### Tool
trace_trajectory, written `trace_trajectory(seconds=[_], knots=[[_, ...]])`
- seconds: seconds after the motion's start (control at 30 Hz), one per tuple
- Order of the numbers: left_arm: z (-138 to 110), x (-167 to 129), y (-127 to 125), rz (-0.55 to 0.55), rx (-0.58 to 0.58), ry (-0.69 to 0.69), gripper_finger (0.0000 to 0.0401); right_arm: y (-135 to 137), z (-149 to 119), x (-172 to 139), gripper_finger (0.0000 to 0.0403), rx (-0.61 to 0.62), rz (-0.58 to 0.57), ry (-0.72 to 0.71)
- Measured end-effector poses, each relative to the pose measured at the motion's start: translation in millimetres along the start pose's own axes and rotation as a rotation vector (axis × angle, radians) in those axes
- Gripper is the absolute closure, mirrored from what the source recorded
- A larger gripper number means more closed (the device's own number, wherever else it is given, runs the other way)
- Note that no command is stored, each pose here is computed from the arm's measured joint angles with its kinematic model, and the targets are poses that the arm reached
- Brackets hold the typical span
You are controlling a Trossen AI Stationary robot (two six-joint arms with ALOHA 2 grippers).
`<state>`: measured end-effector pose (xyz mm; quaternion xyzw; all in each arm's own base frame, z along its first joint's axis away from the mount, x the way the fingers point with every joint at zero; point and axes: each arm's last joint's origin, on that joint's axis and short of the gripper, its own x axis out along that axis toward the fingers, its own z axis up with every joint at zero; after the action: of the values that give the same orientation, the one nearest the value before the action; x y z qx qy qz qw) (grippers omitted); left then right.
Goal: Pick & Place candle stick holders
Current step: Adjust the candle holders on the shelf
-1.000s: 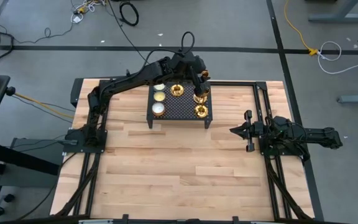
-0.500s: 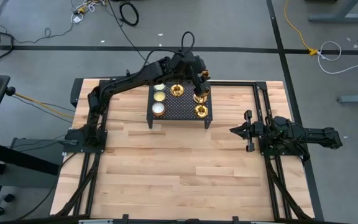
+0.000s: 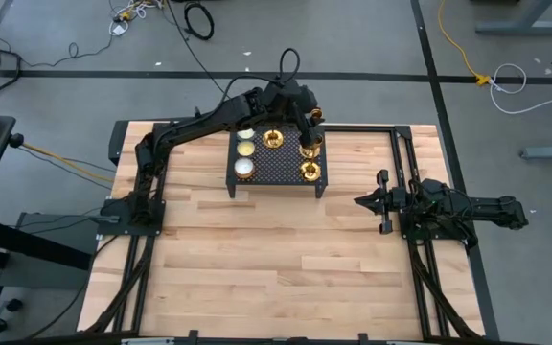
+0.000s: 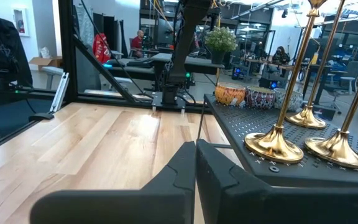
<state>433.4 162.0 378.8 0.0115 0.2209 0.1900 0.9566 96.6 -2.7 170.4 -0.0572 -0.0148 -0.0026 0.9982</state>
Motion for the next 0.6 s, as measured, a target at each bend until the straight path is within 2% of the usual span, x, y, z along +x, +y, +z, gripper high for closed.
trace_trajectory(seconds=[0.17,0.37,0.6], knots=[[0.2,-0.2,-0.4,-0.017,-0.014,-0.002,0.0252,0.0,0.0,0.0,0.0389,0.0,0.0,0.0],[0.1,-0.1,0.4,-0.016,-0.027,-0.002,0.0241,0.0,0.0,0.0,0.0389,0.0,0.0,0.0],[0.1,-0.2,0.2,-0.017,-0.028,-0.001,0.0247,0.0,0.0,0.0,0.0389,0.0,0.0,0.0]])
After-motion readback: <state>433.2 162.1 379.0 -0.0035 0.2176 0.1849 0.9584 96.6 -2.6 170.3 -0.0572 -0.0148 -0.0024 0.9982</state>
